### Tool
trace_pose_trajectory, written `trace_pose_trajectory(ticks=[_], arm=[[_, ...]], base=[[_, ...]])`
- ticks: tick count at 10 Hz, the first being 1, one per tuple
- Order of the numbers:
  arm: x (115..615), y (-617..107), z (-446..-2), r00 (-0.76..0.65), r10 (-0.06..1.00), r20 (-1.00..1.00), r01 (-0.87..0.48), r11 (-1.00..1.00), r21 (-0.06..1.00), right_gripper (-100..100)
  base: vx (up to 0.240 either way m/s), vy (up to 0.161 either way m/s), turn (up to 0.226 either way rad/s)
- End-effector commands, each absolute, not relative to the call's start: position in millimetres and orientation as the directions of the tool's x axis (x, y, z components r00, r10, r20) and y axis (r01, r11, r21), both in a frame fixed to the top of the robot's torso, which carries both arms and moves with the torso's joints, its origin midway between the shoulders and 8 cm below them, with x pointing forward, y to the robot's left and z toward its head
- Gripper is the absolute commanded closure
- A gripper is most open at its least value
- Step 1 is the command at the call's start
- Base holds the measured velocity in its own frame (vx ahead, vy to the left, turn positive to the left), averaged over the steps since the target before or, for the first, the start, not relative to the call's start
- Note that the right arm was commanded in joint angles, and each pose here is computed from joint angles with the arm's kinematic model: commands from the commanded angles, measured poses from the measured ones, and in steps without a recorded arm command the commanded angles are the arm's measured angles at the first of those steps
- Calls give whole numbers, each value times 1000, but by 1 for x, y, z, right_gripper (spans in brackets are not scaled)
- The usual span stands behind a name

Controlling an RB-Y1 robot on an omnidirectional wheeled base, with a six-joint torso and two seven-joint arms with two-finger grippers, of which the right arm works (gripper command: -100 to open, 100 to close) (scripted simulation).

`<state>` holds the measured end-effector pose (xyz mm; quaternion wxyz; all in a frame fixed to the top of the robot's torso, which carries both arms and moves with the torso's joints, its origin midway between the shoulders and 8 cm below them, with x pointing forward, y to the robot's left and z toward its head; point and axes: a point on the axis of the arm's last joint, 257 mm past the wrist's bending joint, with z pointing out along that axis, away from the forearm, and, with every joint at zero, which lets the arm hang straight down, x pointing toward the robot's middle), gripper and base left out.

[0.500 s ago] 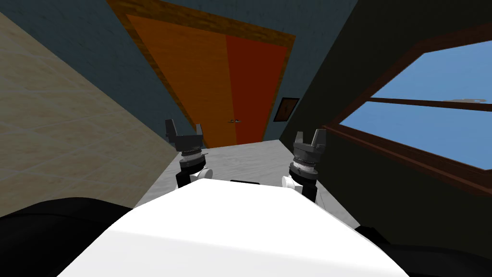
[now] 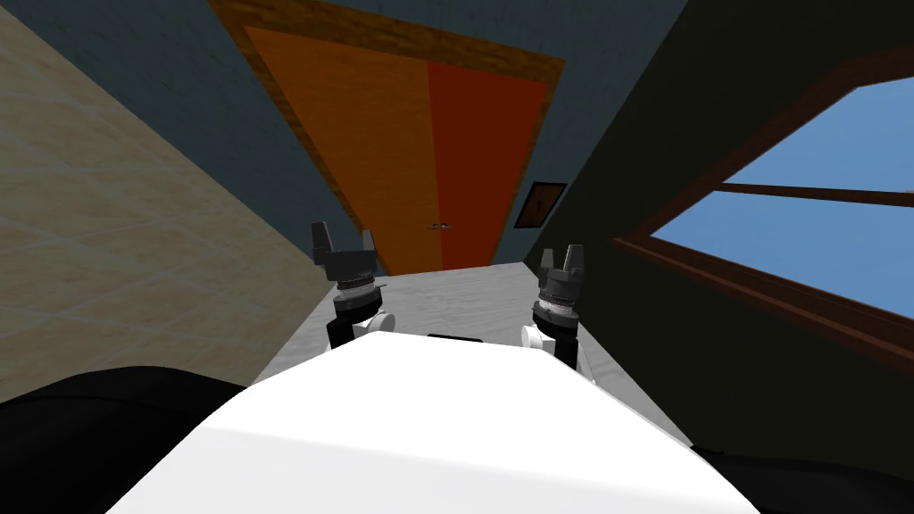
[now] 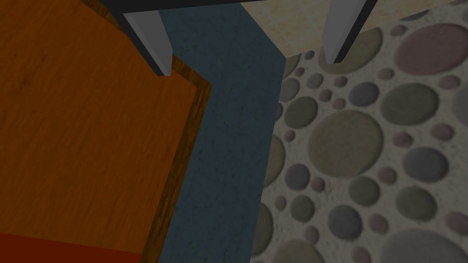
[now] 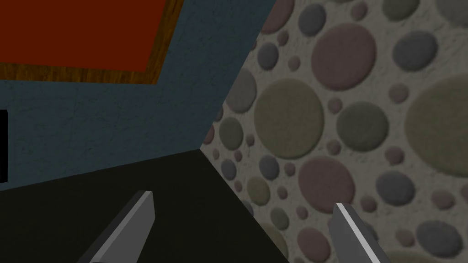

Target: Pull the door open

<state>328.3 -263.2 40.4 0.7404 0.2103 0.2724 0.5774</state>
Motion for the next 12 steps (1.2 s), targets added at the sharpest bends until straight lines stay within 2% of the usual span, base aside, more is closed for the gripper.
trace_pose_trajectory(ticks=[1, 12], arm=[[337, -265, 28, 174, 972, -161, -726, 237, 646, -100], [382, -281, -47, 132, 980, -149, -630, 199, 750, -100]], base=[[102, 45, 71], [99, 41, 72]])
